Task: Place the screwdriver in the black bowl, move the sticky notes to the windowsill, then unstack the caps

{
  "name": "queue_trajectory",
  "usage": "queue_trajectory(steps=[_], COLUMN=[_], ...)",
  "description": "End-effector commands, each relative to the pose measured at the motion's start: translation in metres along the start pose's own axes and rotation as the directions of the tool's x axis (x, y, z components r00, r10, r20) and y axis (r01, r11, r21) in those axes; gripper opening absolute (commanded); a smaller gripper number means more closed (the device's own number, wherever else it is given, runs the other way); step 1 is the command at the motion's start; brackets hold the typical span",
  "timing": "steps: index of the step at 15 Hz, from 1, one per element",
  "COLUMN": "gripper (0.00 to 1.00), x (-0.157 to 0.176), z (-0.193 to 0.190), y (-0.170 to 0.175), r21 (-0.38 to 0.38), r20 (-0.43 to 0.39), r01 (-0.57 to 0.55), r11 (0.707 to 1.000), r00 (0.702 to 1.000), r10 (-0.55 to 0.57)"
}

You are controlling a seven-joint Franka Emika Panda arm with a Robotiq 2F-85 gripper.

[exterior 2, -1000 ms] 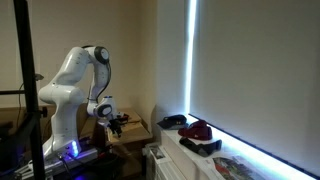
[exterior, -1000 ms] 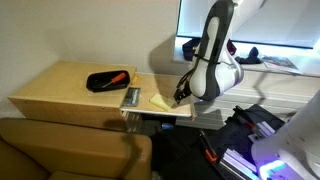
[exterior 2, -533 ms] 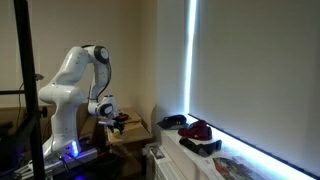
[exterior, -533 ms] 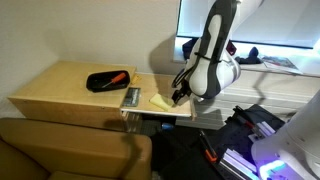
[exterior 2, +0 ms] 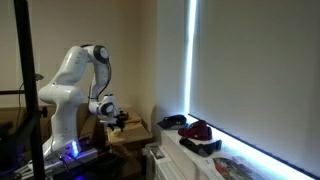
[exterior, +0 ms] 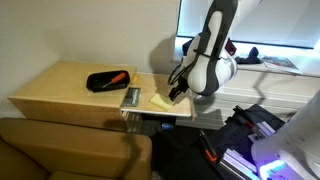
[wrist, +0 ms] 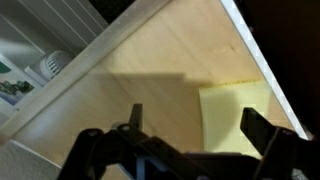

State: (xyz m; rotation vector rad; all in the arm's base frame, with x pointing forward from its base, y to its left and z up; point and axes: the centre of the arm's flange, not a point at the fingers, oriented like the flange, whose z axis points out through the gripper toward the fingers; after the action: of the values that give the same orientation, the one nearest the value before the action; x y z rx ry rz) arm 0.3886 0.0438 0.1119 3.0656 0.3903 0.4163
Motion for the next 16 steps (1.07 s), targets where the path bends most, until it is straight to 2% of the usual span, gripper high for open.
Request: queue_trajectory(steps=[1,4,7,8,9,16], gripper=[1.0,1.0,1.0,1.0,1.0,1.0], x=[0.006,0.005,-0.002,-0.004,0.0,-0.001], z=[-0.001,-0.002,0.0,-0.001,-0.001,-0.001], y=[0.003,-0.002,-0.015,-0.019,-0.027,-0.03], r21=[-0.003,0.074,0.175,0.179,0.145,0.168], r20=[-0.044,-0.016,-0.011,-0.005,-0.028,-0.013], r01=[0.125,0.207,0.294,0.281,0.269,0.262], r11=[0.992,0.976,0.94,0.943,0.952,0.95], r00=[0.991,0.978,0.955,0.959,0.963,0.964], r10=[-0.125,-0.206,-0.296,-0.285,-0.268,-0.264])
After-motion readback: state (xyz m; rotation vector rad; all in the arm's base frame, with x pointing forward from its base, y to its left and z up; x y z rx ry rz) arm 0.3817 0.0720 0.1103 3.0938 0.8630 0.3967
